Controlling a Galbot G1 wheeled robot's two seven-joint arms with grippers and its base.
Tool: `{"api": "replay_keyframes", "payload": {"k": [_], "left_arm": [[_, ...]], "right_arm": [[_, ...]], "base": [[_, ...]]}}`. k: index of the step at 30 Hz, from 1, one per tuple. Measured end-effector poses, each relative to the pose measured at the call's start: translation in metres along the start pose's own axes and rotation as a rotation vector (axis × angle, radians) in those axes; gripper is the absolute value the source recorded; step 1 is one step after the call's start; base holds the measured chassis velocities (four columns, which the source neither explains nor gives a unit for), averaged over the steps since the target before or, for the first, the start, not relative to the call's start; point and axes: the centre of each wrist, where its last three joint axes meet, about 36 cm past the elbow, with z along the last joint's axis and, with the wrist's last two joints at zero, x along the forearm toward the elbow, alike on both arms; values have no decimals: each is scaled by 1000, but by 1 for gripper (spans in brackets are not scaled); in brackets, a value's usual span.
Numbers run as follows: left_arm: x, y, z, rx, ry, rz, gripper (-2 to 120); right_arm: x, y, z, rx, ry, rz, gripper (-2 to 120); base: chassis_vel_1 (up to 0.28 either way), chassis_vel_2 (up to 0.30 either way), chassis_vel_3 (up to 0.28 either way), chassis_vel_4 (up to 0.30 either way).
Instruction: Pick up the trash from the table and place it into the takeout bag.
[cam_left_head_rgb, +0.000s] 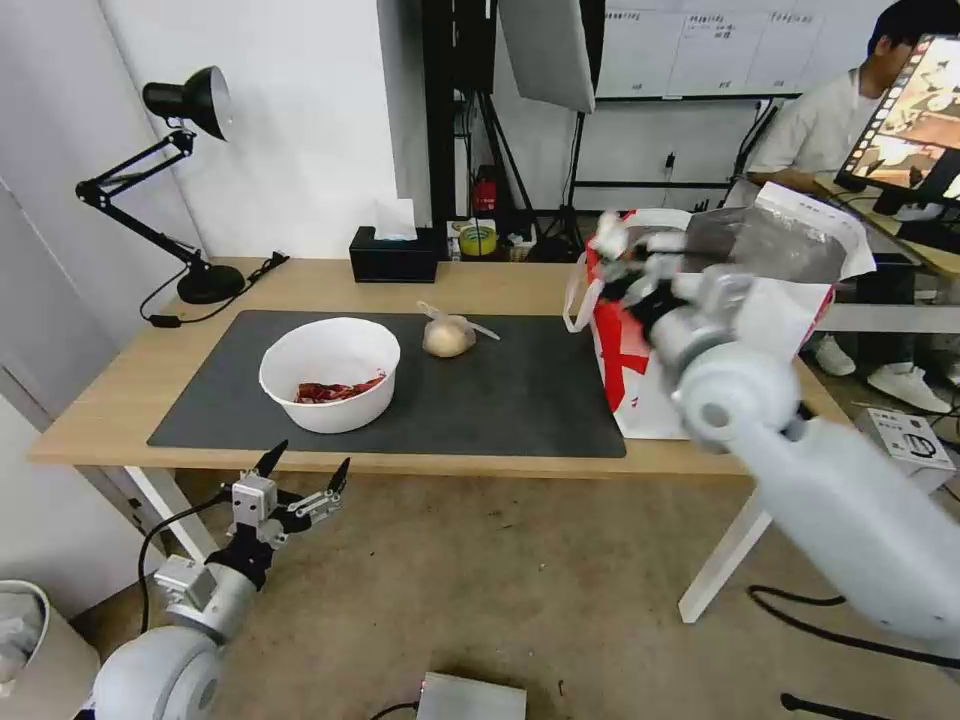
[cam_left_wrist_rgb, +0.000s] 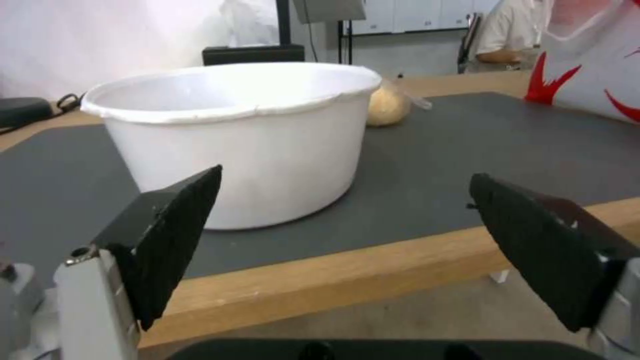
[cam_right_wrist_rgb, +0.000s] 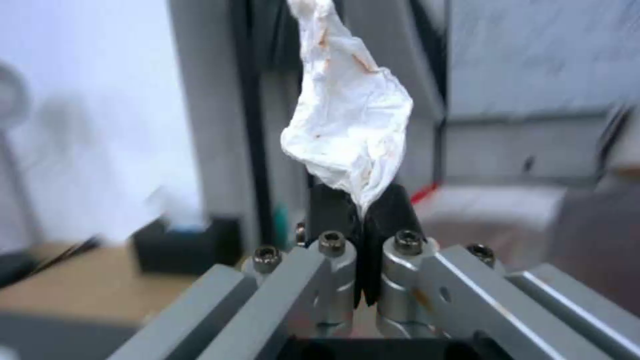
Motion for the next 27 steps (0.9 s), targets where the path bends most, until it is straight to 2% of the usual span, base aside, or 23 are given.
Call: {"api": "replay_keyframes", "payload": {"k": [2,5,16,20,22,23,25,26,27], "left_arm": [[0,-1,-1,1,-1,3,100],[0,-2,-1,2,0,6,100],[-3,-3,-4,-1,-5,14,100],[-3,-3,-5,-1,-7,18,100],[-4,-3,-5,-2,-5,22,100],[-4,-3,-5,-2,-5,22,100],[-4,-2,-4,-5,0,30,100],[-4,-2,-4,-5,0,30,100],[-5,-2,-4,-5,-1,31,100]], "right_arm": [[-2,-13,-4,20,-55,31,0],[-4,-22,-8,29,-78,59,0],[-9,-49,-8,66,-54,196,0],[-9,-52,-7,97,2,227,10],[-10,-52,-4,102,27,235,22],[-10,-52,-4,102,27,235,22],[-8,-52,0,100,46,237,33],[-8,-52,0,100,46,237,33],[-7,-52,2,99,51,238,38]], "base": [[0,0,0,0],[0,0,0,0],[0,0,0,0],[0,0,0,0],[0,0,0,0],[0,0,0,0],[0,0,0,0],[0,0,0,0],[0,0,0,0]]}}
